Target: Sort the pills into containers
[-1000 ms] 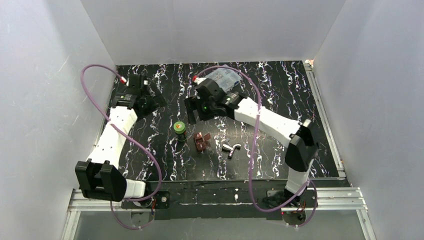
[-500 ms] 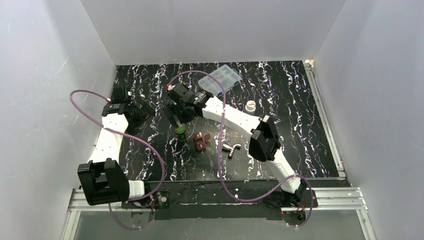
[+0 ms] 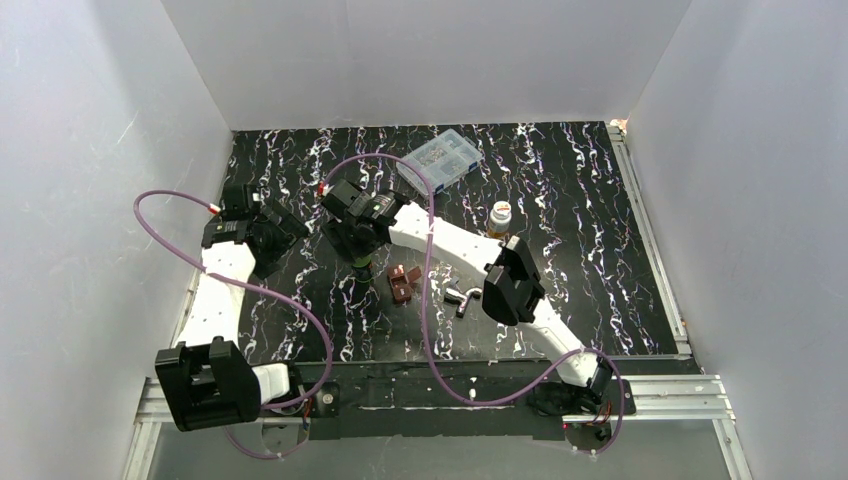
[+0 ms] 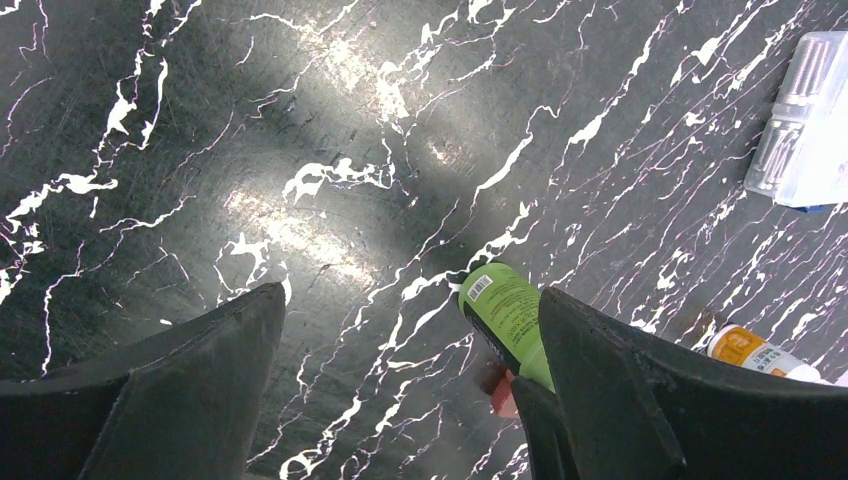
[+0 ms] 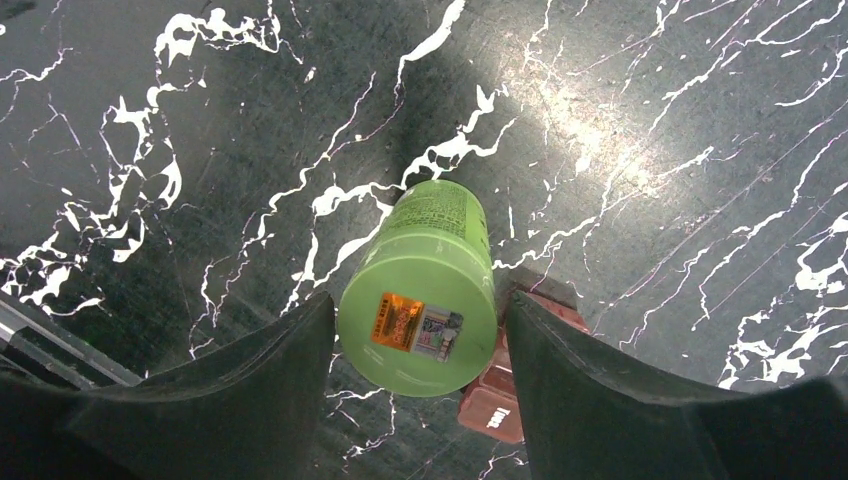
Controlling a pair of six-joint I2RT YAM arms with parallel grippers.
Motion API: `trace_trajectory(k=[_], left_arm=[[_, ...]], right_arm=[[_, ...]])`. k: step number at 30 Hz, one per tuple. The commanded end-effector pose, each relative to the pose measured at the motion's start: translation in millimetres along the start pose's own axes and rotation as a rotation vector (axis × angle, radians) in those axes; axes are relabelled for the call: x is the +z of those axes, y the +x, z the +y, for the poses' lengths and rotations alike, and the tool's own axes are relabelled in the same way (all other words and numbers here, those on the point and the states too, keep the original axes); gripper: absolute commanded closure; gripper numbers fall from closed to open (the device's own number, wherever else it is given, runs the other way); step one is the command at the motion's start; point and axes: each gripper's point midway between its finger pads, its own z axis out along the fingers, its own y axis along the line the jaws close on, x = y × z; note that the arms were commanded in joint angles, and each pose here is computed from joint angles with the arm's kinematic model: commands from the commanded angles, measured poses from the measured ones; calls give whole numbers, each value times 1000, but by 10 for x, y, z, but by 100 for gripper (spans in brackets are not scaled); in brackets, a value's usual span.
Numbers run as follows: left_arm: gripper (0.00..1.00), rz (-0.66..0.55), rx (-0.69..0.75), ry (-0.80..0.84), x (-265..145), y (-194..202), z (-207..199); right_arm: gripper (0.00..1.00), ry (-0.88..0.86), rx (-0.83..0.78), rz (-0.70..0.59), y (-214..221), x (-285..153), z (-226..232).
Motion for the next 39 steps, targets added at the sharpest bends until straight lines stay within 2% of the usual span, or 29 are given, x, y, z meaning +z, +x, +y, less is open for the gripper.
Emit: trace_trajectory(k=[1, 4, 8, 12, 18, 21, 25, 28, 33, 36, 39], left_arm=[[2, -19, 16, 1, -69, 12, 51], [2, -20, 21, 4, -69, 15, 54], [2, -22, 39, 36, -86, 33, 19], [2, -36, 78, 141, -129, 32, -139], [2, -78, 199, 486, -411, 114, -711], [2, -115, 350, 675, -650, 262, -1038], [2, -181, 649, 878, -982, 639, -1398], [2, -272, 854, 1013, -1162, 993, -1633], [2, -501, 1056, 1208, -1408, 1366, -1969], [2, -621, 1214, 1254, -1470, 1624, -2084], [2, -655, 1281, 1294, -1515, 1813, -2156]], right_arm=[[33, 3, -7, -41, -124, -73, 32], [44, 4, -4, -47, -141, -83, 30], [71, 4, -1, -72, -213, -162, 17], [88, -21, 20, -128, -396, -496, -35], [94, -84, 110, -206, -600, -1279, -359], [96, -103, 166, -204, -537, -1612, -587], [97, -113, 228, -206, -360, -2026, -884], [97, -118, 246, -195, -203, -2286, -998], [97, -146, 247, -182, -1, -2524, -967], [97, -176, 250, -167, 99, -2600, -907], [97, -176, 247, -159, 187, -2634, -874]])
